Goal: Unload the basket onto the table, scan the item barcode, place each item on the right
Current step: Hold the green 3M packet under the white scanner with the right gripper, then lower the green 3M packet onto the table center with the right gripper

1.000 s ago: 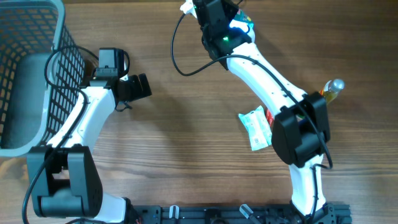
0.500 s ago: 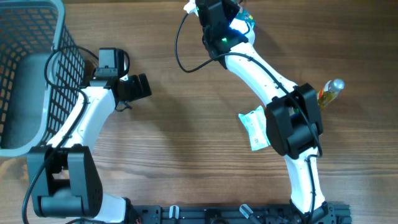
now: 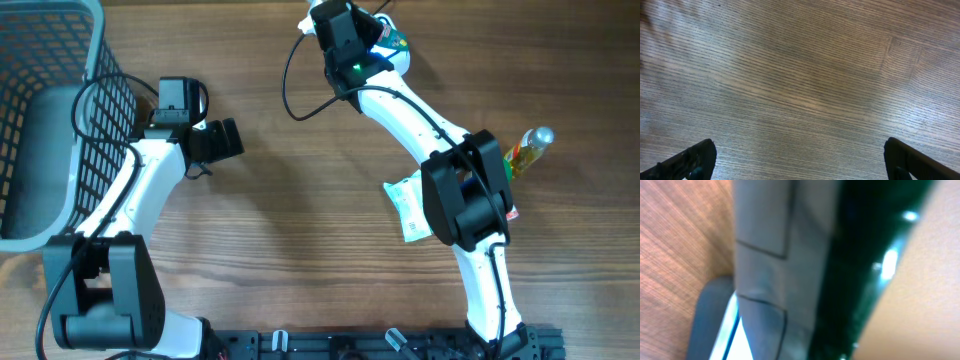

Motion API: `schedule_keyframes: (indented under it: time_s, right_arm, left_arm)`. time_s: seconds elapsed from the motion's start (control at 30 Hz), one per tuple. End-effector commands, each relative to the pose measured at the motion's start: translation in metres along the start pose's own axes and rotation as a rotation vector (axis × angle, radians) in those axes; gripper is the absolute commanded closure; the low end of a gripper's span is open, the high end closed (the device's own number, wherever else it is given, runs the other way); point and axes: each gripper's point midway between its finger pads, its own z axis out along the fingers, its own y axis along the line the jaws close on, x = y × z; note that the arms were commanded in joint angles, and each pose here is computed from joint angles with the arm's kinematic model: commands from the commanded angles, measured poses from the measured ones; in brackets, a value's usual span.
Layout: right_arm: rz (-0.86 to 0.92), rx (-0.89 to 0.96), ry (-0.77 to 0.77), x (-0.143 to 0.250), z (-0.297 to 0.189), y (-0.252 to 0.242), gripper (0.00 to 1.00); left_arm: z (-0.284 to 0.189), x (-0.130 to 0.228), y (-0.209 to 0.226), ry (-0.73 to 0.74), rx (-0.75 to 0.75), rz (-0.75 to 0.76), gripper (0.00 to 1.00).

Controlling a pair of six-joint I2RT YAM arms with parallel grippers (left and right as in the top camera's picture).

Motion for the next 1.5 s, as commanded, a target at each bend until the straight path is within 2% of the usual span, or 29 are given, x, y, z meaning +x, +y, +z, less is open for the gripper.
schedule_keyframes:
  time_s: [0.0,0.33,0.57,0.73,0.93,1.07,1.2,1.33,1.47]
  right_arm:
    - [0.077,-0.080,-0.024,-0.004,0.003,0.023,0.96]
    - [0.228,-0.264,-0.058,-0.010,-0.004,0.058,0.95]
    - [0.255,-0.262,-0.037,-0.003,0.000,0.055,0.95]
    - [0.289,-0.178,-0.004,0.006,-0.004,0.022,0.96]
    - [0.489,-0.175,-0.111,-0.019,-0.081,-0.050,0.96]
    - [0.644,-0.361,-0.121,-0.012,-0.142,-0.063,0.96]
    - [0.790,-0.639,0.035,0.020,-0.188,-0.035,0.96]
    - [0.743,-0.943,0.246,0.051,-0.228,0.019,0.96]
    - [0.683,-1.092,0.445,0.084,-0.254,0.059,0.96]
  left_arm:
    - [0.003,-0.002,0.006,0.001,-0.019,-0.007,0.00]
    - [0.003,-0.002,0.006,0.001,-0.019,-0.007,0.00]
    - [0.003,-0.002,0.006,0.001,-0.019,-0.007,0.00]
    - [0.003,-0.002,0.006,0.001,-0.019,-0.007,0.00]
    - [0.003,-0.002,0.006,0.001,-0.019,-0.007,0.00]
    - [0.003,-0.002,0.006,0.001,-0.019,-0.007,0.00]
    - [0.003,-0.002,0.006,0.001,-0.019,-0.007,0.00]
    - [0.003,-0.002,0.006,0.001,-0.019,-0.007,0.00]
    - [0.003,-0.002,0.006,0.001,-0.019,-0.007,0.00]
